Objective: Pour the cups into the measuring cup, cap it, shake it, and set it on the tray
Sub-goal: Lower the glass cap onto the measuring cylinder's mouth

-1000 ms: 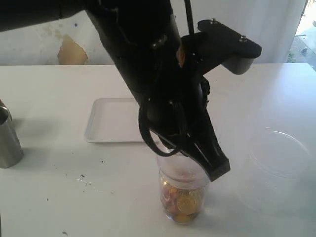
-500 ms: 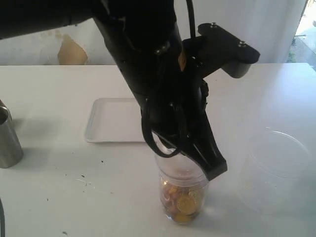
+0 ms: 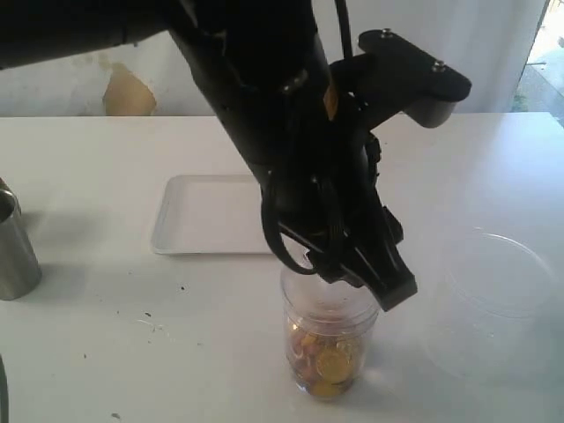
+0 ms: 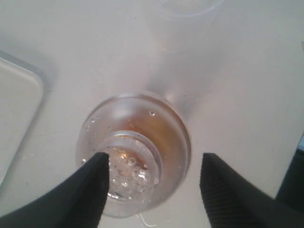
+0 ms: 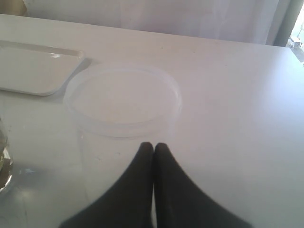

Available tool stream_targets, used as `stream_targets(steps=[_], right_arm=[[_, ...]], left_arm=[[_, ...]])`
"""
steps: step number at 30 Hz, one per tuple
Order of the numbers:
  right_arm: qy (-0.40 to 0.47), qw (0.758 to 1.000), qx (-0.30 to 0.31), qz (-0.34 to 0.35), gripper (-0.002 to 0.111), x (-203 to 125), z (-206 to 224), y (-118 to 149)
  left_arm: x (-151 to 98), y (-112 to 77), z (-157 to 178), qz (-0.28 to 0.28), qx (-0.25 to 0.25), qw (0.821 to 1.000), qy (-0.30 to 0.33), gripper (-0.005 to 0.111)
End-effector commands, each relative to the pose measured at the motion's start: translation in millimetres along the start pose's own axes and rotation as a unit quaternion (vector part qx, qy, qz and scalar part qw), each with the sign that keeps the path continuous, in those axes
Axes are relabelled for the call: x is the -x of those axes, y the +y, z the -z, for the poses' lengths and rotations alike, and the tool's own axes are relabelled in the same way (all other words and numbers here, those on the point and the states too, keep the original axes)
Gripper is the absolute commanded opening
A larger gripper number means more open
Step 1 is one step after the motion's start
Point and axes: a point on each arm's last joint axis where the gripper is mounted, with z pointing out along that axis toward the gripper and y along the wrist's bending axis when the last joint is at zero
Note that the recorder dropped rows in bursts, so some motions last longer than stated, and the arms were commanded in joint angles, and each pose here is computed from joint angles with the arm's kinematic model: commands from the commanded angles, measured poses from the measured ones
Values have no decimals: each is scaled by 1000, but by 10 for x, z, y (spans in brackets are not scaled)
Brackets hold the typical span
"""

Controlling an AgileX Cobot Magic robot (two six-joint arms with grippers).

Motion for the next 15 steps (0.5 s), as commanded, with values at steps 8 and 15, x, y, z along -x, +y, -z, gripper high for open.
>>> stream_targets(steps=[8, 15], right_arm=[[-3, 1000, 1, 3, 0, -2, 2, 1], [-3, 1000, 1, 3, 0, -2, 2, 1]], left_arm=[[75, 21, 114, -25, 25, 998, -59, 55], [-4, 80, 360, -33, 61, 996, -64, 9]])
